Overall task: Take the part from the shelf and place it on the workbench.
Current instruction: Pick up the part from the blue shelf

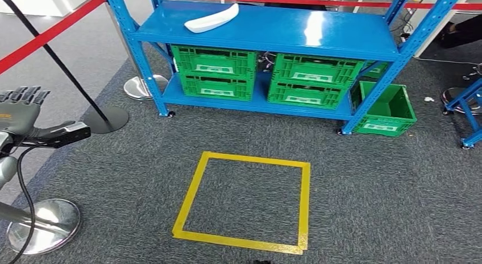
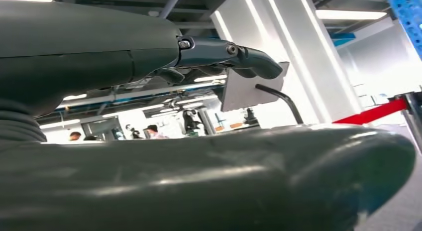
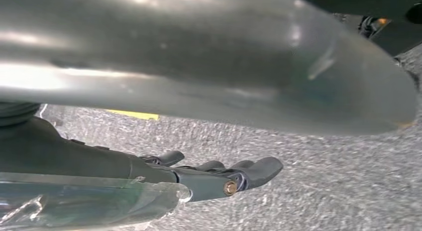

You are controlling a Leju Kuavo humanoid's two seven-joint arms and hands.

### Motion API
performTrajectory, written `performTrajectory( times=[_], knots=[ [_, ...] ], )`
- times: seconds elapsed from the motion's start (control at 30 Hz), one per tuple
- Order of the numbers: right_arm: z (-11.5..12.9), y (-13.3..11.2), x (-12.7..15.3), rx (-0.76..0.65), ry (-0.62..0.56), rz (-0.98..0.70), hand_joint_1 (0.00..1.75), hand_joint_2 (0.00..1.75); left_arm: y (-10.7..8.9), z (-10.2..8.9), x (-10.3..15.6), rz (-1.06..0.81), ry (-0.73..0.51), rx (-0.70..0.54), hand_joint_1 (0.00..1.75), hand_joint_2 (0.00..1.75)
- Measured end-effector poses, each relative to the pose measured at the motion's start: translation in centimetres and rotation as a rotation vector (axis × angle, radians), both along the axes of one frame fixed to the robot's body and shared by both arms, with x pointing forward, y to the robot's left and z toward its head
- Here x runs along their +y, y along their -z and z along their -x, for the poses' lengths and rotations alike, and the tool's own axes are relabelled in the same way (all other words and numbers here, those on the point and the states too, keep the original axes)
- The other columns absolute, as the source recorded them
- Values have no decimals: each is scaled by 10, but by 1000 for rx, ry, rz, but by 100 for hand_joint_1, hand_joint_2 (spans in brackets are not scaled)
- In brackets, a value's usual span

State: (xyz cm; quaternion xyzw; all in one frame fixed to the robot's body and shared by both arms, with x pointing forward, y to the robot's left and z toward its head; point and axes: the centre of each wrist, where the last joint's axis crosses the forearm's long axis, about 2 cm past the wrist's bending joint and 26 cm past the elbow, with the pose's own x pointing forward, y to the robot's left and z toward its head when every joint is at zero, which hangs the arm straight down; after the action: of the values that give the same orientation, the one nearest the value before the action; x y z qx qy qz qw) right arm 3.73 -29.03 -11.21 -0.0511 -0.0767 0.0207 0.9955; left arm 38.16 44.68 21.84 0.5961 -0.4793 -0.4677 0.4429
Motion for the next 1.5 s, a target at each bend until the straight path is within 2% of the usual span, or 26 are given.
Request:
performTrajectory(
  times=[1.5],
  knots=[
    [0, 0, 3, 13, -14, -11, 0, 0, -2, -1, 0, -7, -67, 15, 0, 0]
  ],
)
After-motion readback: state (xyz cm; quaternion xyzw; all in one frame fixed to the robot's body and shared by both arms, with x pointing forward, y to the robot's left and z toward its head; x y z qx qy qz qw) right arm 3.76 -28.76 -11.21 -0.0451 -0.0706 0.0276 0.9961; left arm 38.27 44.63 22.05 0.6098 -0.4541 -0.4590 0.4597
